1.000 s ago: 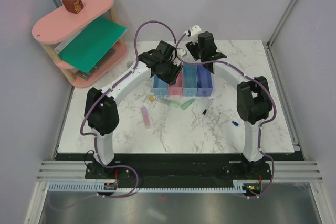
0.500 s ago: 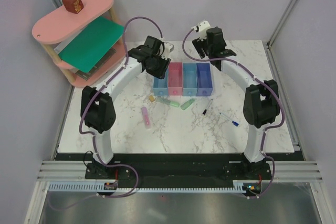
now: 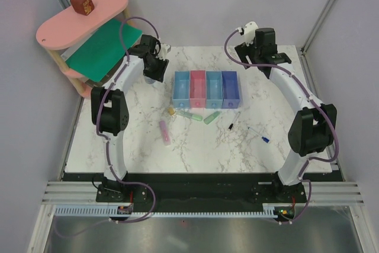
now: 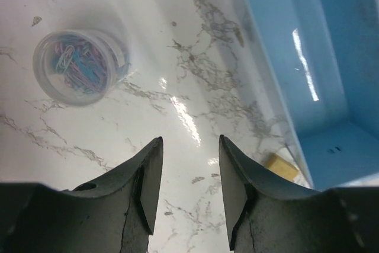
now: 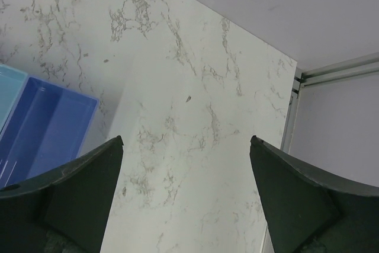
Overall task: Sort the stationery into containers
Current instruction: Pick up the stationery from the center of the board.
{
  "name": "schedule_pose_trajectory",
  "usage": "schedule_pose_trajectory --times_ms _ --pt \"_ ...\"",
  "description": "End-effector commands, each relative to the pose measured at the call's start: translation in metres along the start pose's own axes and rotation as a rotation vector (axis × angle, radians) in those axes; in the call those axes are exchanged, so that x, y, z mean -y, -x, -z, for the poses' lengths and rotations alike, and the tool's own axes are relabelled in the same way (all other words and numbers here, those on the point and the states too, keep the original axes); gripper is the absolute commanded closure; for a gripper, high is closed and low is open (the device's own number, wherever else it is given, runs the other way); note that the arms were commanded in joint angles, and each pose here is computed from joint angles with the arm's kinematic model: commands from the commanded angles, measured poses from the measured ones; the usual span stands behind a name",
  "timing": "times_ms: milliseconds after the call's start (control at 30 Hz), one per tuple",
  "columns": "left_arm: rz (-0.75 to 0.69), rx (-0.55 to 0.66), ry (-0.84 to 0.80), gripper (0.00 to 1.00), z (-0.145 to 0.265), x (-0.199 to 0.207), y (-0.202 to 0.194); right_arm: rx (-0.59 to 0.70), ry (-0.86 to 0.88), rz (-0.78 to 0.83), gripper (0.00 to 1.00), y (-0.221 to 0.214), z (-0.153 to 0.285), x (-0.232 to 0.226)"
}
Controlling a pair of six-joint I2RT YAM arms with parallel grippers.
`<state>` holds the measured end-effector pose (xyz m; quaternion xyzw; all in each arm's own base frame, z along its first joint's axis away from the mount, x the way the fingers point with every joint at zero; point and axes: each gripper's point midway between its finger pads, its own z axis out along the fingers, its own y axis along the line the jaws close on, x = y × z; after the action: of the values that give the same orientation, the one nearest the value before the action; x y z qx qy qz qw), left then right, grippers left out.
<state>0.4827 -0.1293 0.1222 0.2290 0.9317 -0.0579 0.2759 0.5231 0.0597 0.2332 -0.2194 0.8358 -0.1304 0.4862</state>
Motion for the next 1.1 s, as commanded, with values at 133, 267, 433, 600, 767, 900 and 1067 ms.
schedule_pose_trajectory --times_ms 133,267,433,600,767,900,1067 --pt "-0.075 0.003 0.099 0.49 -0.029 -0.050 0.019 0.009 0.007 -0.005 0.04 0.001 0.029 0.009" --pt "-0.098 0.009 0.128 0.48 -0.033 -0.059 0.023 0.002 0.006 -0.007 0.04 -0.001 0.029 0.009" --pt "-0.110 0.038 0.115 0.27 -0.027 -0.060 0.028 0.000 0.009 -0.014 0.05 -0.001 0.026 0.008" --pt "-0.100 0.033 0.132 0.12 -0.032 -0.074 0.024 0.000 0.011 -0.020 0.04 0.000 0.025 0.008" --pt "-0.095 0.024 0.133 0.11 -0.042 -0.087 0.020 -0.003 0.017 -0.019 0.04 0.000 0.025 0.006" --pt "-0.105 0.035 0.138 0.05 -0.048 -0.092 0.025 -0.005 0.016 -0.017 0.04 -0.001 0.026 0.006" --pt "-0.134 0.034 0.112 0.02 -0.060 -0.091 0.025 -0.003 0.014 -0.018 0.02 0.001 0.027 0.008"
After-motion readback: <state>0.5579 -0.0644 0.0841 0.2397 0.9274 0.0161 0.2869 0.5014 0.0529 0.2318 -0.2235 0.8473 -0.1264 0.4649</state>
